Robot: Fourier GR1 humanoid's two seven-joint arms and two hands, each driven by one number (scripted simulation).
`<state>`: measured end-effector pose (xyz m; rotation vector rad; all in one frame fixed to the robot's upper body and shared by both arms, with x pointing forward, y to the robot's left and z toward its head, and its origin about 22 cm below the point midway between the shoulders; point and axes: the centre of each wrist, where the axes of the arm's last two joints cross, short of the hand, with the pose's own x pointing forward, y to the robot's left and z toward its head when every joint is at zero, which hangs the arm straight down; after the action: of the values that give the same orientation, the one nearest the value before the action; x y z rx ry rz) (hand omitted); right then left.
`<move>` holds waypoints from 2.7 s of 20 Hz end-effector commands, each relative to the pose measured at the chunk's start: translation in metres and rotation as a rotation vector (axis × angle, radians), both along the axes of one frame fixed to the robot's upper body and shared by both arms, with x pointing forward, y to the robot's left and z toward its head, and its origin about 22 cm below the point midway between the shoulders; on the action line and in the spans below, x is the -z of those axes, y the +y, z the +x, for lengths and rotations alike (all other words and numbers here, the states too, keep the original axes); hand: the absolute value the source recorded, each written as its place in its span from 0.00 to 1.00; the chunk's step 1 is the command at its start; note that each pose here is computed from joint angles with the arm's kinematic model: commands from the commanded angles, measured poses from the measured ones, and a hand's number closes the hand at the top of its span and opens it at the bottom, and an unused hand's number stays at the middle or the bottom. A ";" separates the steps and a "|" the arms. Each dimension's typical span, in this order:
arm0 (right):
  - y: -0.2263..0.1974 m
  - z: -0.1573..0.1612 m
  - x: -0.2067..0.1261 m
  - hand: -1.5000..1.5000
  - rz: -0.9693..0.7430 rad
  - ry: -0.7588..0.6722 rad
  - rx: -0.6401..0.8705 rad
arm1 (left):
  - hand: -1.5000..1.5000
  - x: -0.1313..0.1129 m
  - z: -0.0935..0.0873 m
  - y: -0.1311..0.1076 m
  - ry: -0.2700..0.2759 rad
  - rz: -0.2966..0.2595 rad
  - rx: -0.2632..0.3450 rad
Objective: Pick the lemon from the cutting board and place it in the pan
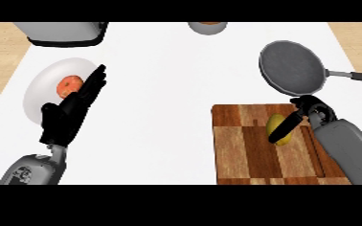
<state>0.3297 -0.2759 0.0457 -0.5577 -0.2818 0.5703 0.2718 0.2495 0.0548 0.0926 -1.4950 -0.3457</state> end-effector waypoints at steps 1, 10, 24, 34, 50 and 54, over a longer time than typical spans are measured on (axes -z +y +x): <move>0.004 0.005 0.014 0.00 -0.100 0.123 0.089 | 0.50 0.005 0.004 -0.007 -0.004 0.004 0.007; 0.008 0.002 0.031 1.00 -0.020 0.139 -0.024 | 0.50 -0.004 -0.012 -0.007 -0.023 0.004 0.023; 0.016 0.000 0.020 1.00 -0.084 0.025 -0.026 | 0.50 0.007 -0.003 -0.003 0.003 -0.006 -0.012; 0.149 -0.082 -0.034 1.00 -0.081 -0.768 -0.920 | 0.50 0.012 -0.003 0.011 0.014 0.007 -0.037; 0.091 -0.137 -0.045 1.00 -0.215 -1.277 -0.622 | 0.50 0.004 -0.003 0.007 -0.001 0.001 0.005; 0.075 -0.107 -0.041 1.00 -0.103 -1.328 -0.489 | 0.50 0.001 0.003 0.002 -0.022 0.003 -0.010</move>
<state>0.2064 -0.1853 0.0995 -0.9444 -1.6678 0.7313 0.2698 0.2537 0.0499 0.0996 -1.5041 -0.3391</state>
